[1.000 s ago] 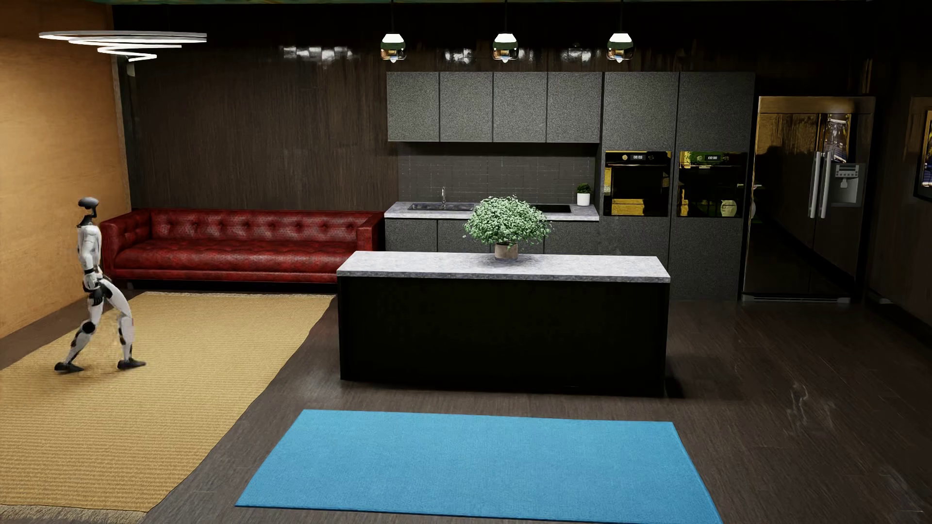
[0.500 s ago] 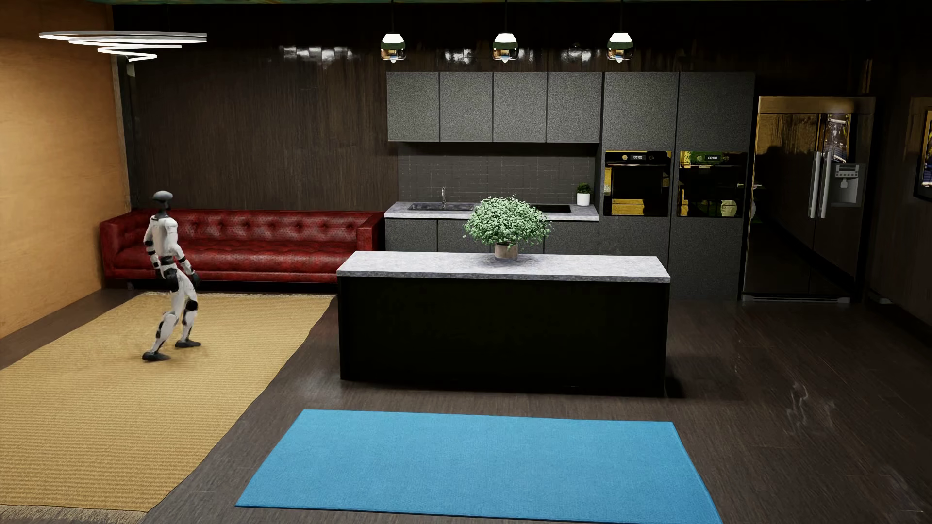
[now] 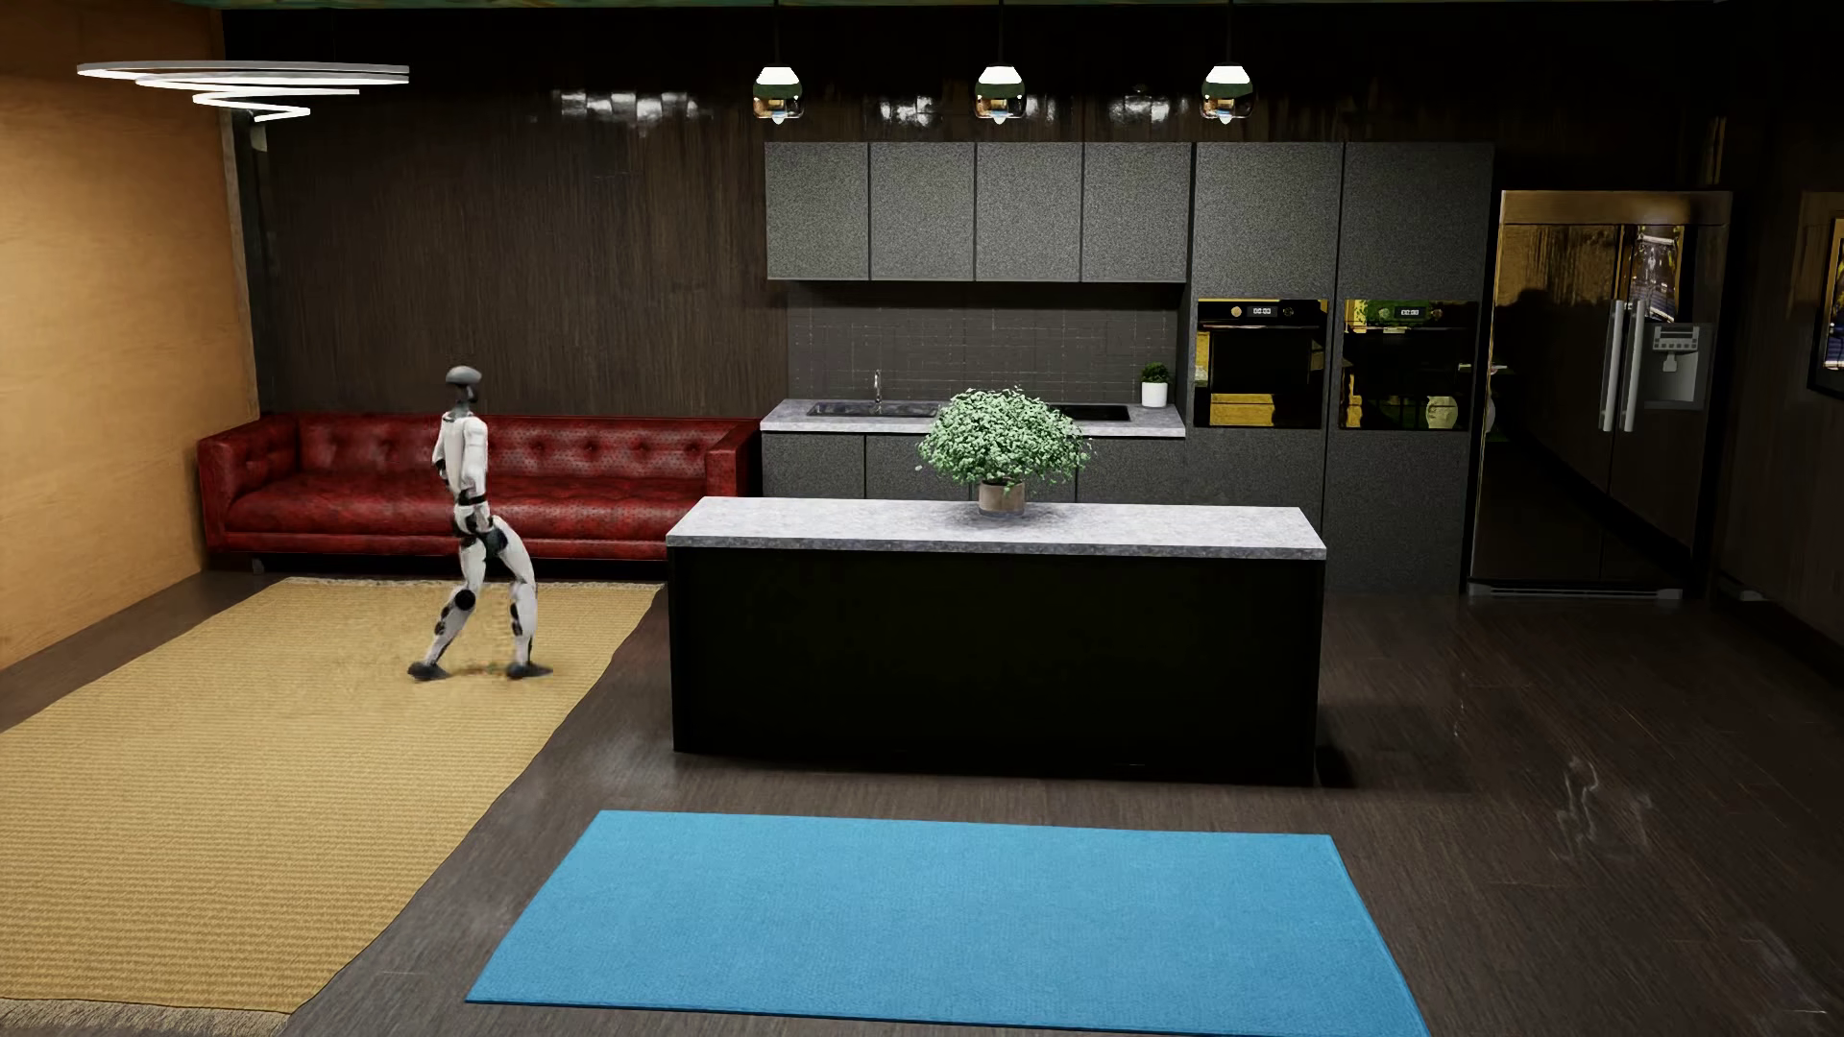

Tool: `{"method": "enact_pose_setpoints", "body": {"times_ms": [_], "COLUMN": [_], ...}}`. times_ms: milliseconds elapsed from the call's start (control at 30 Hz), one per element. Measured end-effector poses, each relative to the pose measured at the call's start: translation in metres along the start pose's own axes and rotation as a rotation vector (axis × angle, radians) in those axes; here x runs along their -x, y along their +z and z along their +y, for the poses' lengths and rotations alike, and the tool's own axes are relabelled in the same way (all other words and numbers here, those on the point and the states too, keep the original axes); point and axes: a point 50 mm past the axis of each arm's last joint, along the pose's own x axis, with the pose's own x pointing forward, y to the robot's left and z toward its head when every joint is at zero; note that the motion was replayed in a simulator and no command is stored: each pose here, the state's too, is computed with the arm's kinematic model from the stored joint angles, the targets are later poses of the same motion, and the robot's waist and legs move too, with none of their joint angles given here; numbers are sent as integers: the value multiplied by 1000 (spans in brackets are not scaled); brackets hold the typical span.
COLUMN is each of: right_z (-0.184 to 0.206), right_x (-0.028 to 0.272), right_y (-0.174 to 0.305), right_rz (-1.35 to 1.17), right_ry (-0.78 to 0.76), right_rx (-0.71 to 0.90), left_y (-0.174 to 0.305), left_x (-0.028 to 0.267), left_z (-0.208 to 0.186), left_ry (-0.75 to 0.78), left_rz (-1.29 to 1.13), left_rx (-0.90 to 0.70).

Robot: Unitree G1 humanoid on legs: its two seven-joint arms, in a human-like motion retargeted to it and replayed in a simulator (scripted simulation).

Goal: Circle the plant

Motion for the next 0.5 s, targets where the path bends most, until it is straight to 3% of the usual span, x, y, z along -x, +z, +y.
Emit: {"method": "enact_pose_setpoints", "body": {"times_ms": [100,200,333,500], "right_z": [12,17,-13,-62], "right_x": [7,10,2,2], "right_y": [-21,-32,-2,49], "right_rz": [51,89,3,-171], "right_ry": [38,52,-18,-160], "right_rx": [28,30,50,-3], "left_y": [3,-30,-53,-89], "left_x": [2,9,16,36], "left_z": [15,0,-25,-25], "left_ry": [58,27,-58,-41], "left_rz": [-25,95,184,290], "left_rx": [47,71,15,54]}}
